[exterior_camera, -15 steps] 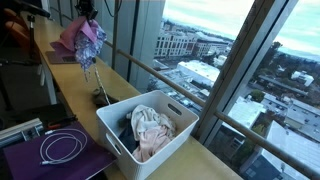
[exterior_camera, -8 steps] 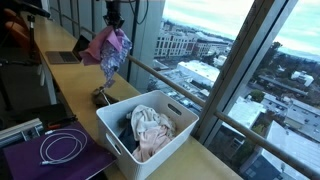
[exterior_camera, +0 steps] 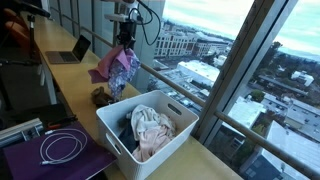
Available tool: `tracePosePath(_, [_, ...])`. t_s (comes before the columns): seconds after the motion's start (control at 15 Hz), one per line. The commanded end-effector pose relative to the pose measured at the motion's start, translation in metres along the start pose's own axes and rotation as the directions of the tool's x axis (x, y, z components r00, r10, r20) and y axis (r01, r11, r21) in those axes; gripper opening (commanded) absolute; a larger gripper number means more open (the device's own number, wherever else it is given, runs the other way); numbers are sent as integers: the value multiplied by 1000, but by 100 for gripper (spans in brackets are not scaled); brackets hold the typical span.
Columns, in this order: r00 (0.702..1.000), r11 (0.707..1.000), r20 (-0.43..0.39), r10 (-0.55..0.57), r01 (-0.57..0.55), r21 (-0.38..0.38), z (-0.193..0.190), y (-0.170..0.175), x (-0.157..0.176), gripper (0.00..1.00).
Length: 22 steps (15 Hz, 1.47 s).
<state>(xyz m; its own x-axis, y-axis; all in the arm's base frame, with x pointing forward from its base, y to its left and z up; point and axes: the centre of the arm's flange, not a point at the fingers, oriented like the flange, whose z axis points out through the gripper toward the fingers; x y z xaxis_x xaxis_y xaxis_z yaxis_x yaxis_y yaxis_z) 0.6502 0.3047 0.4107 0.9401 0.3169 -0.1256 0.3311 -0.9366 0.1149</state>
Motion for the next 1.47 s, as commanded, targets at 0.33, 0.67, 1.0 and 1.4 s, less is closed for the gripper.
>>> tracePosePath(0.33, [997, 999, 61, 51, -49, -19, -13, -1, -21, 59])
tracePosePath(0.67, [988, 987, 25, 155, -153, -43, -70, 76, -36, 95])
tracePosePath(1.0, [969, 971, -81, 231, -235, -42, -59, 207, -32, 100])
tracePosePath(1.4, [968, 967, -29, 249, -251, -51, 13, 315, -55, 100])
